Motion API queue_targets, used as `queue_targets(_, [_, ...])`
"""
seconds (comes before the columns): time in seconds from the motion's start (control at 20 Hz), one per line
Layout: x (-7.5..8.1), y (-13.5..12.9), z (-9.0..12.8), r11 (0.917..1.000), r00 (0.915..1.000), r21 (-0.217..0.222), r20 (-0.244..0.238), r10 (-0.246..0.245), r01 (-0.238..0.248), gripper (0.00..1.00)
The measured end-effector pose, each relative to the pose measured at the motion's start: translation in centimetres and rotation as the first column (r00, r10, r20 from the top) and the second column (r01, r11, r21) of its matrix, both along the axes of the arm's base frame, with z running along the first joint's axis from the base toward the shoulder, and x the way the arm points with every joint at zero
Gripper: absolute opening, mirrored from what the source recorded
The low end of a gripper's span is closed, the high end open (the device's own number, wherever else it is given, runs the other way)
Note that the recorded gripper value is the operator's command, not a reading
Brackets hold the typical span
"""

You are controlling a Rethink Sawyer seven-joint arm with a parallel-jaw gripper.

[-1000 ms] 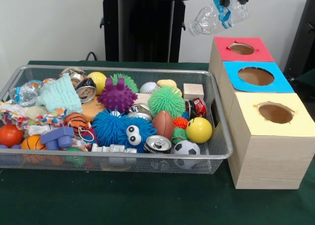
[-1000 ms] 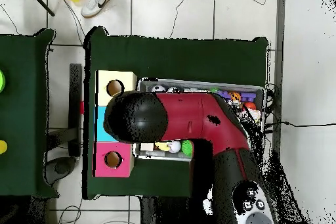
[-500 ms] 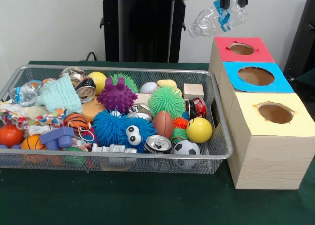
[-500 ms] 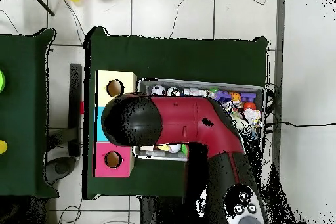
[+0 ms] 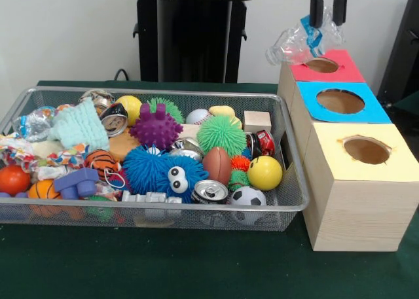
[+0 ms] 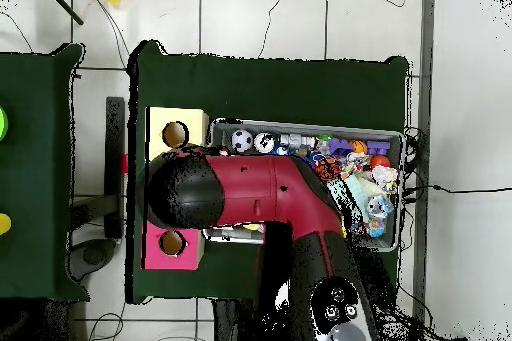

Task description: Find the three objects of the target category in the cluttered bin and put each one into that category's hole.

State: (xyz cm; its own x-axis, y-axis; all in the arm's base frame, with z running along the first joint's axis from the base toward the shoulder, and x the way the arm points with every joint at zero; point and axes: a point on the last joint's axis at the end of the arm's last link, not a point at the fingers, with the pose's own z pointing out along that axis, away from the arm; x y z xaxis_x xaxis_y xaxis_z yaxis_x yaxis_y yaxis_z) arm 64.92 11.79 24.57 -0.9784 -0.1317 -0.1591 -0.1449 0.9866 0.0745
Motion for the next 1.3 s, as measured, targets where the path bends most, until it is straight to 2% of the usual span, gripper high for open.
queue_targets(0.3, [-1.9, 1.7, -1.3, 1.0, 0.9994, -0.001, -0.035, 0.006, -0.006, 0.0])
queue_targets(0.65, [-2.7, 3.0, -2.0, 1.0, 0.9985, -0.008, -0.055, 0.0, 0.0, 0.0])
queue_targets(1.3, [-3.1, 6.1, -2.0, 0.9961, 0.9961, 0.003, 0.0, -0.088, 0.088, 0.0])
